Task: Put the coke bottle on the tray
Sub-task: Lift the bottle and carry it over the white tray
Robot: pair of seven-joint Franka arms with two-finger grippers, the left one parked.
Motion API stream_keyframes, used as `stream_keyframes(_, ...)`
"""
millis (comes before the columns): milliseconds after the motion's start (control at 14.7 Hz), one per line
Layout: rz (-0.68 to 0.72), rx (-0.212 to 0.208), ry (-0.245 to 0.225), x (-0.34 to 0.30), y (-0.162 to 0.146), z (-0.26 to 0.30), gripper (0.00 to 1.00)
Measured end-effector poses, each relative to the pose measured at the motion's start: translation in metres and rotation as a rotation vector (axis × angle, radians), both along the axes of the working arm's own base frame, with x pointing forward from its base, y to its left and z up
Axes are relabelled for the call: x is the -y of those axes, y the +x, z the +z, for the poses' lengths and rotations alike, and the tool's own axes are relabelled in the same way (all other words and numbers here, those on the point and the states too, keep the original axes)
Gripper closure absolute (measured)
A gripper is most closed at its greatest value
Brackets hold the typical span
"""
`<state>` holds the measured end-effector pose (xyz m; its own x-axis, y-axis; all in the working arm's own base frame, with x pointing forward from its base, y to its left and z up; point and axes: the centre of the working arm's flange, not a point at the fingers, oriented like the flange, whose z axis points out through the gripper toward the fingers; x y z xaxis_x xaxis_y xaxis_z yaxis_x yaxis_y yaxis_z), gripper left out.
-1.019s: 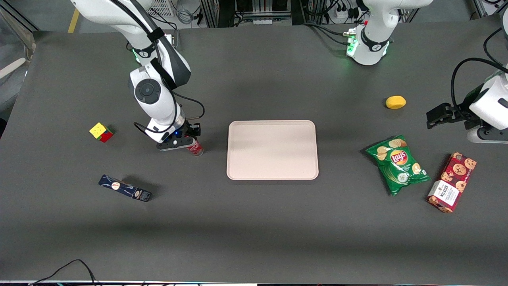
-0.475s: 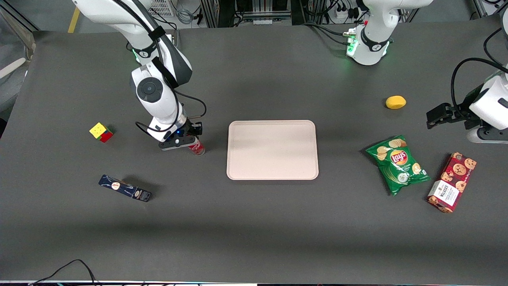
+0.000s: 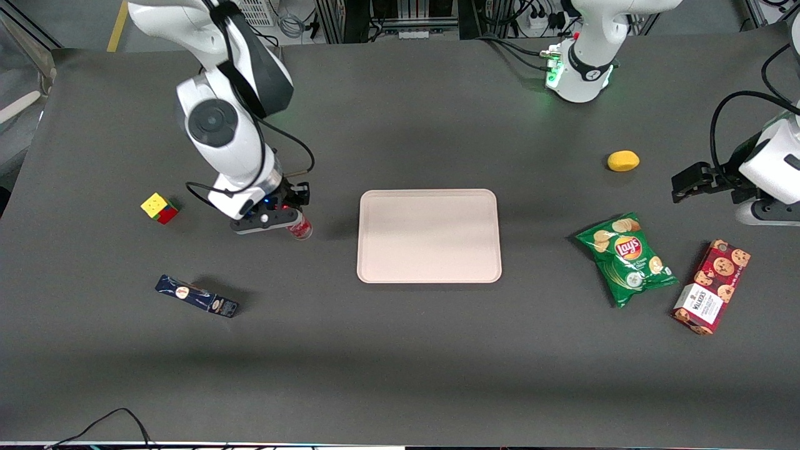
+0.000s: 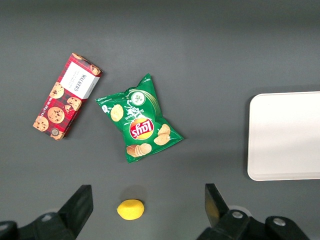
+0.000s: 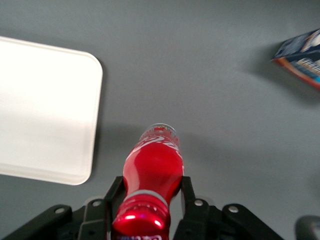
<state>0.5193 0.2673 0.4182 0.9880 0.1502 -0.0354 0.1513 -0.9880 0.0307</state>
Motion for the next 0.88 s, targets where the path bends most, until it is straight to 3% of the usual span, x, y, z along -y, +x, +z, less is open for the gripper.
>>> stream_keyframes(272, 0.009, 0.036, 0.014, -0.011, 0.004, 0.086, 0.50)
stream_keyframes(679, -0.051, 0.029, 0.057, -0.062, -0.005, 0.090, 0.50)
stream_keyframes(883, -0.107, -0.004, 0.080, -0.116, -0.014, 0.072, 0.50)
